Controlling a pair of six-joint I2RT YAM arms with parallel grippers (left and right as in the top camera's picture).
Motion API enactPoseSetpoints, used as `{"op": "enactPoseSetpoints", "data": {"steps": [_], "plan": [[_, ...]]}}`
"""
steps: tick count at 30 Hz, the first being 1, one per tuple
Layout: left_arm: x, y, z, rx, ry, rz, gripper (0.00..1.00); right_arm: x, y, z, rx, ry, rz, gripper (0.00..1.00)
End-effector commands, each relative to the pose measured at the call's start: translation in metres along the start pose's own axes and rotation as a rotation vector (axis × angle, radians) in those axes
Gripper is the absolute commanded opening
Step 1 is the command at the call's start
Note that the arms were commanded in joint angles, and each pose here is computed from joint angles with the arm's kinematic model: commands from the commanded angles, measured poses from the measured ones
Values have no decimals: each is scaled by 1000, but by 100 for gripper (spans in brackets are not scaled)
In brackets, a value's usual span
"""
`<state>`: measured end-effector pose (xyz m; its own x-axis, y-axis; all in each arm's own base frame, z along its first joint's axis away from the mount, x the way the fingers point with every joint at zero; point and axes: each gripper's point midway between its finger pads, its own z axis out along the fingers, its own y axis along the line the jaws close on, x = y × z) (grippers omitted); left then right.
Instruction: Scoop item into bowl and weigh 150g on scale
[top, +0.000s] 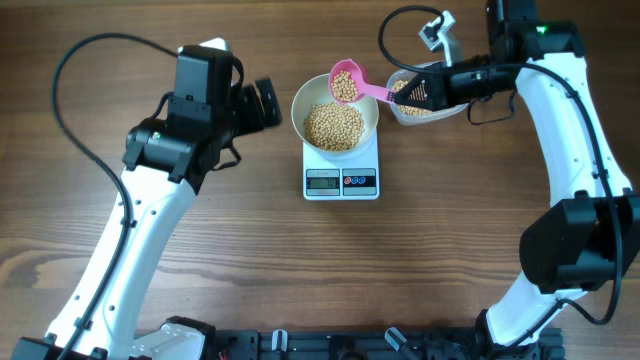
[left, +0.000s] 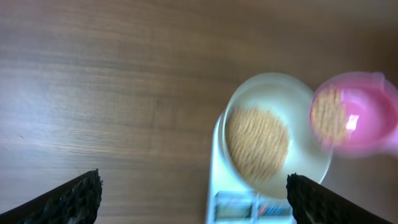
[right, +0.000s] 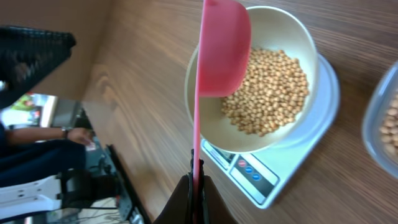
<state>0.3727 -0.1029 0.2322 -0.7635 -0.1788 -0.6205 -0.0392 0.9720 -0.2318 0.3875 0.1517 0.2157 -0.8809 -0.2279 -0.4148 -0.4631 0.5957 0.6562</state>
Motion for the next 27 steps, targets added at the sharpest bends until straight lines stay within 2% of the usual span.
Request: {"op": "enactPoseSetpoints", "data": {"steps": [1, 3, 6, 8, 19, 27], "plan": [[11, -3, 2, 37, 48, 281, 100, -2, -10, -8, 142, 9, -54, 4], [16, -9, 2, 78, 64, 375, 100, -3, -16, -6, 193, 20, -71, 4], [33, -27, -6, 221, 102, 618, 100, -9, -17, -2, 224, 12, -109, 4], [47, -33, -14, 293, 130, 715, 100, -13, -17, 1, 238, 5, -136, 4], [68, -30, -37, 348, 176, 837, 100, -12, -24, 19, 445, 89, -263, 4], [77, -26, -39, 352, 208, 883, 100, -15, -25, 21, 469, 91, -294, 4]]}}
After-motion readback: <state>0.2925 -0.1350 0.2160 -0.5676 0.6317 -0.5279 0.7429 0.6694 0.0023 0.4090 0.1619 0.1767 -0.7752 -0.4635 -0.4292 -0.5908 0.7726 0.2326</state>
